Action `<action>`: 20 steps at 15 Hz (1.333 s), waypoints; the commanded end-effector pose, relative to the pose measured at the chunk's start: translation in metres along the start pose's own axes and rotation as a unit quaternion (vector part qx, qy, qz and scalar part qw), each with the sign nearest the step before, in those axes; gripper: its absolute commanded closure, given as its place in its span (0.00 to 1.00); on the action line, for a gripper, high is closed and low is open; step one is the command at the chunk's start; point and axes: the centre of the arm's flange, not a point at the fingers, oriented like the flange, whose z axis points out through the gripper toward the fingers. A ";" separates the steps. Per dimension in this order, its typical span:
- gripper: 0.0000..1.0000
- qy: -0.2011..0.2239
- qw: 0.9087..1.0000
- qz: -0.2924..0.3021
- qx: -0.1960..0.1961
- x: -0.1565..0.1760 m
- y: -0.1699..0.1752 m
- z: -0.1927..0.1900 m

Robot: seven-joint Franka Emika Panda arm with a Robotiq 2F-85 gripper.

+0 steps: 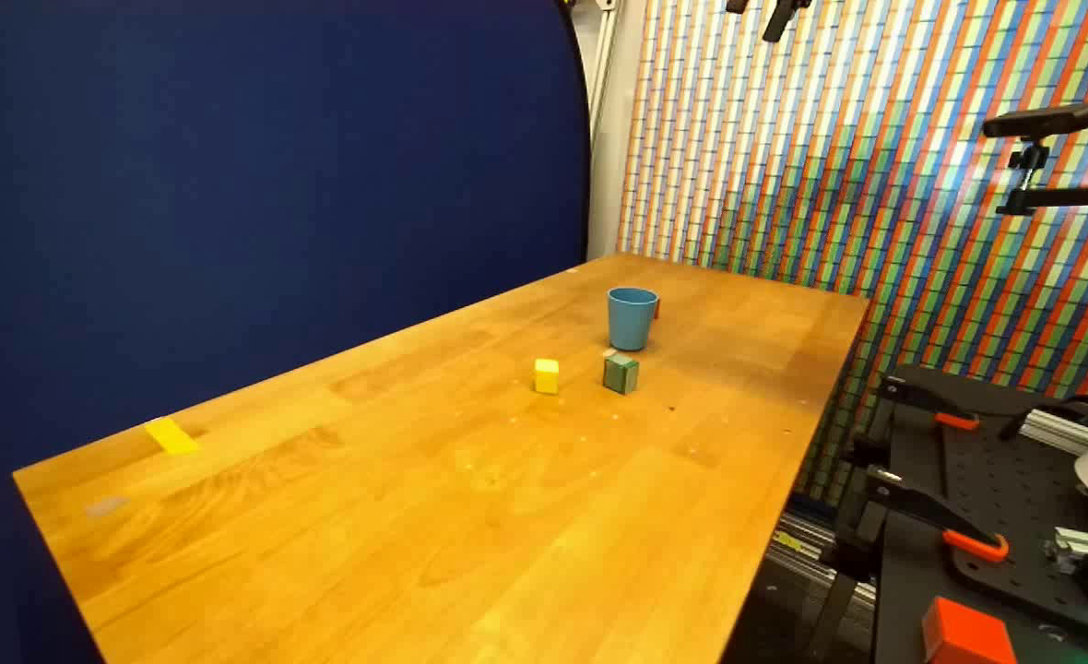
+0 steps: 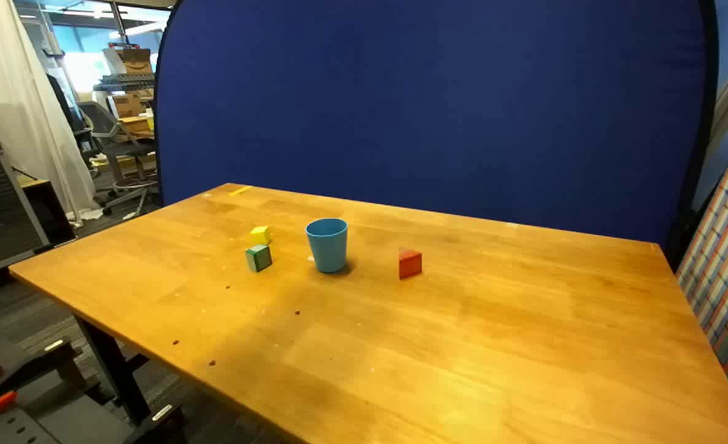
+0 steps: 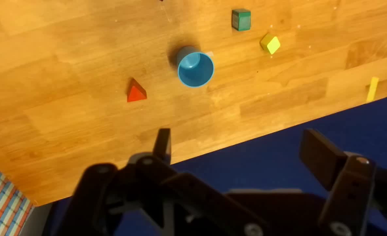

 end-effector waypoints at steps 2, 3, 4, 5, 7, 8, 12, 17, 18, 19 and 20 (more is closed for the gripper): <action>0.00 0.006 1.000 -0.001 0.000 0.002 -0.001 -0.006; 0.00 0.009 1.000 -0.001 0.000 0.003 -0.001 -0.009; 0.00 0.011 1.000 -0.001 0.000 0.003 -0.001 -0.010; 0.00 0.011 1.000 -0.001 0.000 0.003 -0.001 -0.010; 0.00 0.011 1.000 -0.001 0.000 0.003 -0.001 -0.010; 0.00 0.025 1.000 0.012 -0.003 0.008 0.003 -0.004; 0.00 -0.012 1.000 0.007 -0.007 0.037 0.004 0.078; 0.00 -0.094 0.995 -0.022 0.000 0.057 -0.028 0.201; 0.00 -0.109 0.994 -0.030 0.002 0.061 -0.037 0.220; 0.00 -0.121 0.992 -0.038 0.002 0.063 -0.046 0.239; 0.00 -0.136 0.989 -0.050 0.001 0.066 -0.056 0.255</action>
